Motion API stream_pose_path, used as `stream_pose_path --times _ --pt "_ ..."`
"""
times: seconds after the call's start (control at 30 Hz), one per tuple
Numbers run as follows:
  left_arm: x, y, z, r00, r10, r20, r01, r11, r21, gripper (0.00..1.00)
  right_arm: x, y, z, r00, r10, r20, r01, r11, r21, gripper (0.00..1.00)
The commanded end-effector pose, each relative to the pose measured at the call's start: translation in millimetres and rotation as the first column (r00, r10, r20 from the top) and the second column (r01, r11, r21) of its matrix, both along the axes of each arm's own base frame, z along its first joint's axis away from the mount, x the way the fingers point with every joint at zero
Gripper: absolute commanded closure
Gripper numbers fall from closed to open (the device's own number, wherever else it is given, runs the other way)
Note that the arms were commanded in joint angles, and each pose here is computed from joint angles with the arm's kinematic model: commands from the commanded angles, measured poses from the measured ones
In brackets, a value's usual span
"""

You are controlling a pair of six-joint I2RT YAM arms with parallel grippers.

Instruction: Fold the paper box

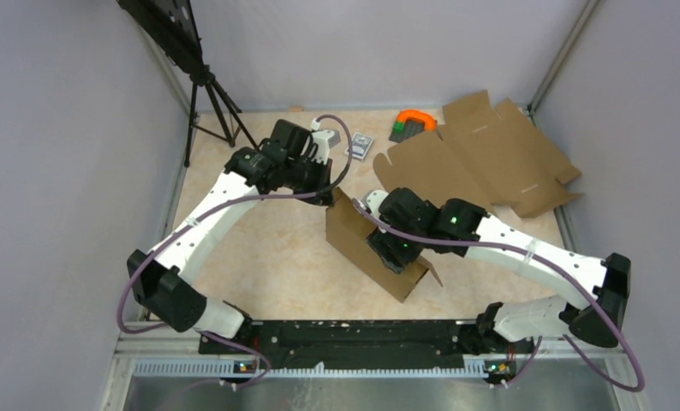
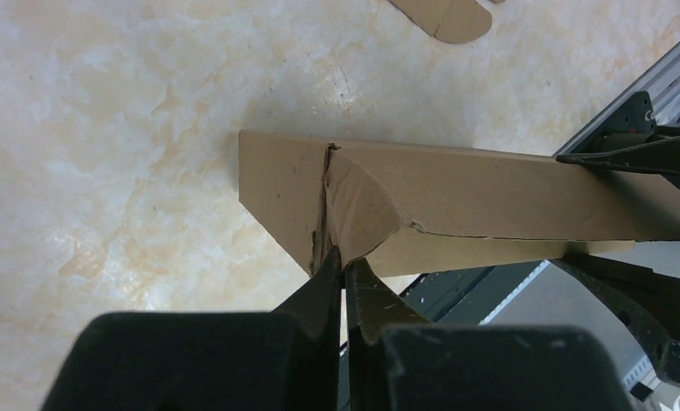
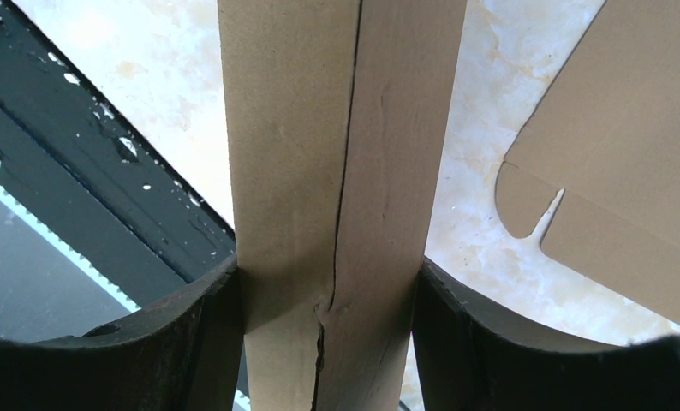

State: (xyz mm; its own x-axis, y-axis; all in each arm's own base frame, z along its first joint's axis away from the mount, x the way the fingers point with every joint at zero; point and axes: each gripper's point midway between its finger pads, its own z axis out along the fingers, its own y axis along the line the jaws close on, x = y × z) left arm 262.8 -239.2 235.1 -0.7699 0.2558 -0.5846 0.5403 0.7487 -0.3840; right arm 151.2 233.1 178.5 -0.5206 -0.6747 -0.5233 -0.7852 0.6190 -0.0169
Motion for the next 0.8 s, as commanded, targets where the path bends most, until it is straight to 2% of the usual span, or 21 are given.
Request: stream_pose_path --times 0.0,0.17,0.27,0.37,0.5,0.77 --pt "-4 -8 14 1.0 -0.024 -0.01 0.023 1.0 -0.02 1.0 1 8 4 0.999 0.029 0.016 -0.029 0.999 -0.037 0.45" --pt "-4 -9 13 0.998 -0.028 -0.048 0.028 1.0 0.0 1.0 3 7 0 0.998 0.042 0.049 -0.035 0.989 -0.143 0.45" --pt "-7 -6 12 0.996 -0.043 -0.08 0.046 0.998 0.033 1.0 2 14 3 0.998 0.047 0.043 -0.042 0.993 -0.11 0.45" --pt "-6 1 10 0.998 -0.036 -0.054 0.039 0.997 0.066 1.0 -1 15 4 0.998 0.052 0.041 -0.049 0.995 -0.09 0.45" --pt "-11 3 15 0.997 -0.08 -0.007 0.08 0.996 0.046 1.0 -4 11 1 0.998 0.06 0.032 -0.057 0.994 -0.093 0.44" --pt "-21 6 3 0.993 -0.114 -0.003 0.114 0.992 0.045 1.0 -8 8 0 0.998 0.066 0.02 -0.064 0.994 -0.089 0.43"
